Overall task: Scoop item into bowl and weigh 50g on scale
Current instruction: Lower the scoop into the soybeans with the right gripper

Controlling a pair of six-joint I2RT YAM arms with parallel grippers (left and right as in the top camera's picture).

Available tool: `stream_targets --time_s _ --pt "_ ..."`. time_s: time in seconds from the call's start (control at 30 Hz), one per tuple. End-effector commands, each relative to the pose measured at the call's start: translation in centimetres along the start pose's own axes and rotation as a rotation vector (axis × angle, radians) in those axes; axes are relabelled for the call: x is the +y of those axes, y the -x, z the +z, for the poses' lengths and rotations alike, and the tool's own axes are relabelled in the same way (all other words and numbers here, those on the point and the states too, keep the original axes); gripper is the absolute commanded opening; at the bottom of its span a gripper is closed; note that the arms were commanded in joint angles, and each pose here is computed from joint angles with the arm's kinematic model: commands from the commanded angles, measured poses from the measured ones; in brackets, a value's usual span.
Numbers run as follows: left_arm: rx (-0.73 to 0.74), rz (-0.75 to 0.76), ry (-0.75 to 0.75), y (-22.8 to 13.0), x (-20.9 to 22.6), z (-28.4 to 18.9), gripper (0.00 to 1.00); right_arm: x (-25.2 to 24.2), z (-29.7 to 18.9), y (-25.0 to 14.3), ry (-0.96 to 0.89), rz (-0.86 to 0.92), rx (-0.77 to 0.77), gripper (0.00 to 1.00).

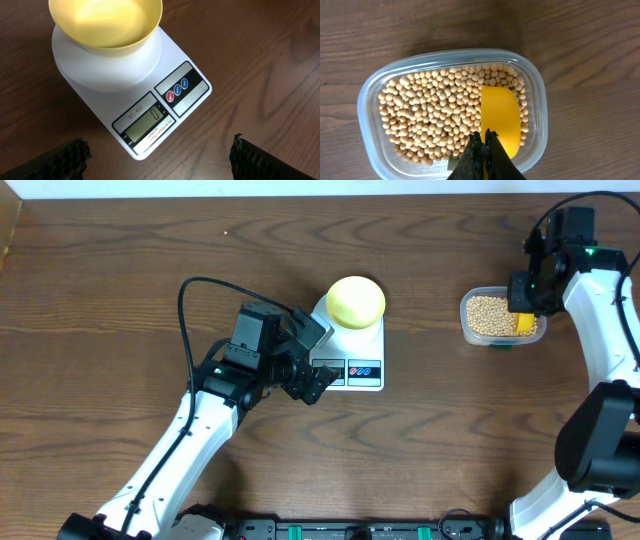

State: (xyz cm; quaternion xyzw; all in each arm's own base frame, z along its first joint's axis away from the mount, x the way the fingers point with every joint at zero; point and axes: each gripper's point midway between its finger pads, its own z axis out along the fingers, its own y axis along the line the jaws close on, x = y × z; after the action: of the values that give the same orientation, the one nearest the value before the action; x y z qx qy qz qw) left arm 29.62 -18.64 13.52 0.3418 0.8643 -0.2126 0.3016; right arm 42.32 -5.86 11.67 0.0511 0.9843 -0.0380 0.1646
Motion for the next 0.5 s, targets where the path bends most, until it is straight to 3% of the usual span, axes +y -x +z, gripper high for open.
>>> stream_targets --time_s 0.0,0.47 --pt "0.012 0.006 -0.017 -0.5 -0.1 0.3 0.92 -0.4 1.3 -0.9 -0.020 0.013 0.043 0.01" --pt "0.012 0.006 -0.017 -0.5 -0.1 0.3 0.92 2.8 1.3 -0.5 0.166 0.004 0.020 0.01"
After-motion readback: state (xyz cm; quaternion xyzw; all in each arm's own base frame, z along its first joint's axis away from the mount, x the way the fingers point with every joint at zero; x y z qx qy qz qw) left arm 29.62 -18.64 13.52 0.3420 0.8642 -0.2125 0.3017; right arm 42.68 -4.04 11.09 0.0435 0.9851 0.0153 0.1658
